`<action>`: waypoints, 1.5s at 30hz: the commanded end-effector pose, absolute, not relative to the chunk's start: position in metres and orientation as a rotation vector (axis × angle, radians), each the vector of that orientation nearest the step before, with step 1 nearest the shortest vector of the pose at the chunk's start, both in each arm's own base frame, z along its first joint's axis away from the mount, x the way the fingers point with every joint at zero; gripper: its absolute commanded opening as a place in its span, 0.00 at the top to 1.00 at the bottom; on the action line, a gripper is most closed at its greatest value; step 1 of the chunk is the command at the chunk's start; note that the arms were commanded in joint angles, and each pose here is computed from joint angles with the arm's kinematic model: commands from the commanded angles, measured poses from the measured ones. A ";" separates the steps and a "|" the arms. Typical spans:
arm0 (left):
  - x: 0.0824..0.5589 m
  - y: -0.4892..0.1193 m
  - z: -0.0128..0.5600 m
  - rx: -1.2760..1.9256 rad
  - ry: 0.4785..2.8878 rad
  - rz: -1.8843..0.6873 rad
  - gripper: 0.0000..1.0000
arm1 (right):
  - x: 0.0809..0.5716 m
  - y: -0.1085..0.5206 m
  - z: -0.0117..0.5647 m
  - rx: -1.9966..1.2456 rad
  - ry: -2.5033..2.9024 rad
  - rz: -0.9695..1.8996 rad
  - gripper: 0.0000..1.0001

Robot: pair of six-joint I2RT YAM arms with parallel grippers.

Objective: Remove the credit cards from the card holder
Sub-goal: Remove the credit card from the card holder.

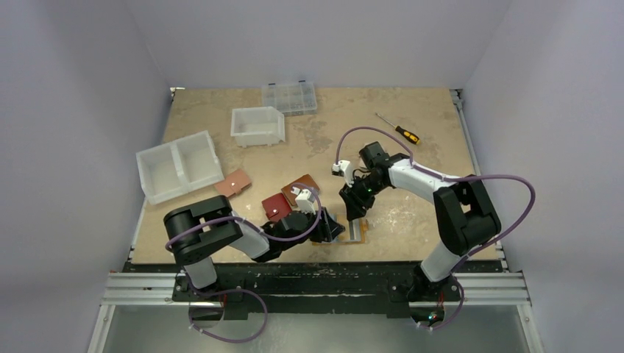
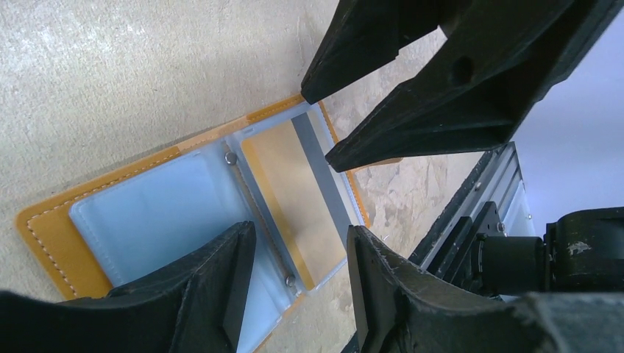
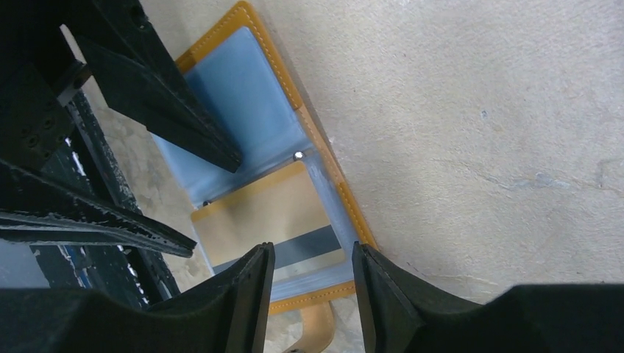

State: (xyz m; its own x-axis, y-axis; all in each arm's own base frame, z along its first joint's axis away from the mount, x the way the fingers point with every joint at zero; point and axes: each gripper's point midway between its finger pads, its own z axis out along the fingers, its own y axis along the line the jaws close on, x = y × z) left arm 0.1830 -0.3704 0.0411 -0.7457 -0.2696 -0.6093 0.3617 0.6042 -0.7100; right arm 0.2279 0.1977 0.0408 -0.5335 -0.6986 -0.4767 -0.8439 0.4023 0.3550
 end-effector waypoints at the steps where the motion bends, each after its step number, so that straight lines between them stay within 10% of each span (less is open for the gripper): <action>1: 0.185 -0.375 0.050 0.059 2.090 -1.196 0.48 | 0.244 0.198 0.045 -1.311 2.412 0.776 0.48; 45: 0.185 -0.375 0.031 0.048 2.140 -1.165 0.48 | 0.227 0.214 0.074 -1.382 2.301 0.982 0.59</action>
